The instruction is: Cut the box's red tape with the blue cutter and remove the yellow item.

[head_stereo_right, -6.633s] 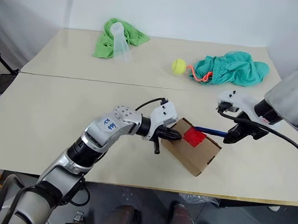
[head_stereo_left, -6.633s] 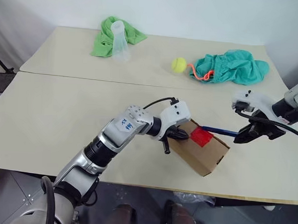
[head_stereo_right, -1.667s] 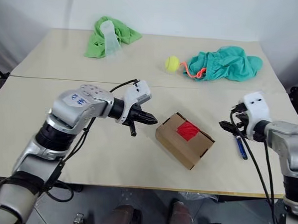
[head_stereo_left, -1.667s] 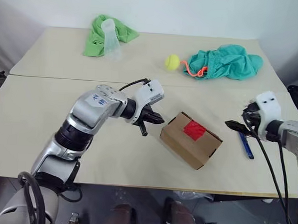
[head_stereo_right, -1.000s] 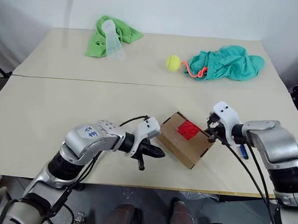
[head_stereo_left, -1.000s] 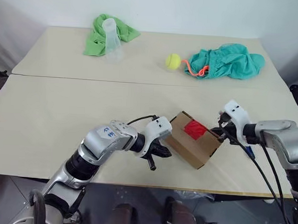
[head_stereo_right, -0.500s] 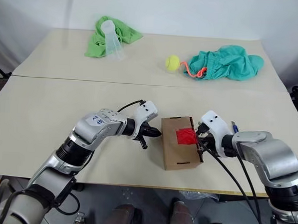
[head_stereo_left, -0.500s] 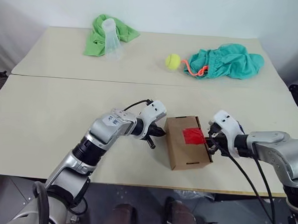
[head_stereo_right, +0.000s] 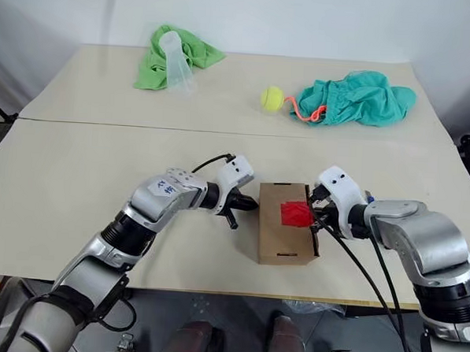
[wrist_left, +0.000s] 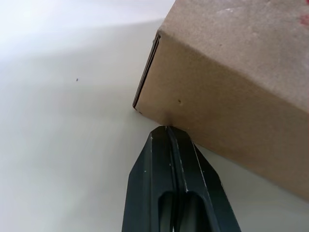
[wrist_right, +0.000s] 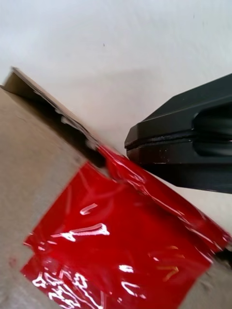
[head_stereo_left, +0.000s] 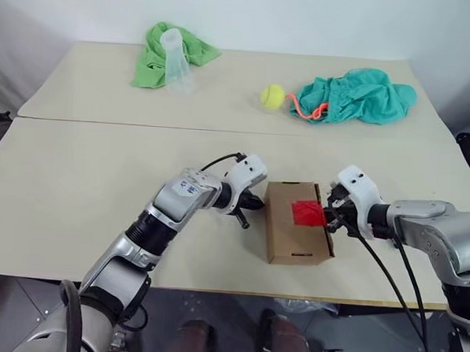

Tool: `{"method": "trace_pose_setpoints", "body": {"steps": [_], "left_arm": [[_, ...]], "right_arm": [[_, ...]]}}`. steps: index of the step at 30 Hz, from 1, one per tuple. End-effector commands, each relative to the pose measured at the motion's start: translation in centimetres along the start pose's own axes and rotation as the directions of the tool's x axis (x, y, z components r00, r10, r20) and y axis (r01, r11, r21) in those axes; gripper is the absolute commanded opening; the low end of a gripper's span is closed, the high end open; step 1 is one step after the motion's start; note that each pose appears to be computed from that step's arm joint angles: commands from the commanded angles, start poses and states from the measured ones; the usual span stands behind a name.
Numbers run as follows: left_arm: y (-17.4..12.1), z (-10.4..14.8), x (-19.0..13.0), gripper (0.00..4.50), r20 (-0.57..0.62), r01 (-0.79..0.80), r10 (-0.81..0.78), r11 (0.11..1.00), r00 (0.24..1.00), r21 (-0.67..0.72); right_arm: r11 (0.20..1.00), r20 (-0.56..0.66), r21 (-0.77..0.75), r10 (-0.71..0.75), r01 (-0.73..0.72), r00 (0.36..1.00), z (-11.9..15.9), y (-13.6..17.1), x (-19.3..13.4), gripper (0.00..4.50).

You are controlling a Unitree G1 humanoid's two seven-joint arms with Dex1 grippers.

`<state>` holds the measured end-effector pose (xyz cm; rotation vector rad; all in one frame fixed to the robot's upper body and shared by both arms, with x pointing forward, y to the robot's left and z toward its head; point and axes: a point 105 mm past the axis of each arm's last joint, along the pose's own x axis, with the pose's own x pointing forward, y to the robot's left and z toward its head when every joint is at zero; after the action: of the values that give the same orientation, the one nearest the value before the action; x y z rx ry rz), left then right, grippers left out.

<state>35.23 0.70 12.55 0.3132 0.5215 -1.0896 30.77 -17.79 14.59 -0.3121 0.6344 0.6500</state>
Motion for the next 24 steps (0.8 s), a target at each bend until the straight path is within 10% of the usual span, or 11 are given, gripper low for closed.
{"method": "trace_pose_setpoints", "body": {"steps": [1, 12, 24], "left_arm": [[0.0, 1.6, -0.2, 0.0, 0.039, -0.002, 0.0, 0.999, 0.999, 0.053], [1.7, 3.3, -5.0, 0.0, 0.204, 0.015, -0.008, 0.999, 0.979, -0.029], [-3.4, 5.3, -4.8, 0.0, 0.214, 0.253, -0.266, 0.964, 0.94, 0.087]], "right_arm": [[1.0, 0.036, -0.028, -0.012, 0.013, 0.999, 1.1, 0.0, -0.4, 0.01], [0.977, 0.065, -0.063, -0.201, 0.205, 0.977, 0.7, -2.8, -4.8, 0.17], [0.983, 0.204, 0.112, -0.169, 0.148, 0.964, 3.8, -0.4, -5.7, 3.77]]}}
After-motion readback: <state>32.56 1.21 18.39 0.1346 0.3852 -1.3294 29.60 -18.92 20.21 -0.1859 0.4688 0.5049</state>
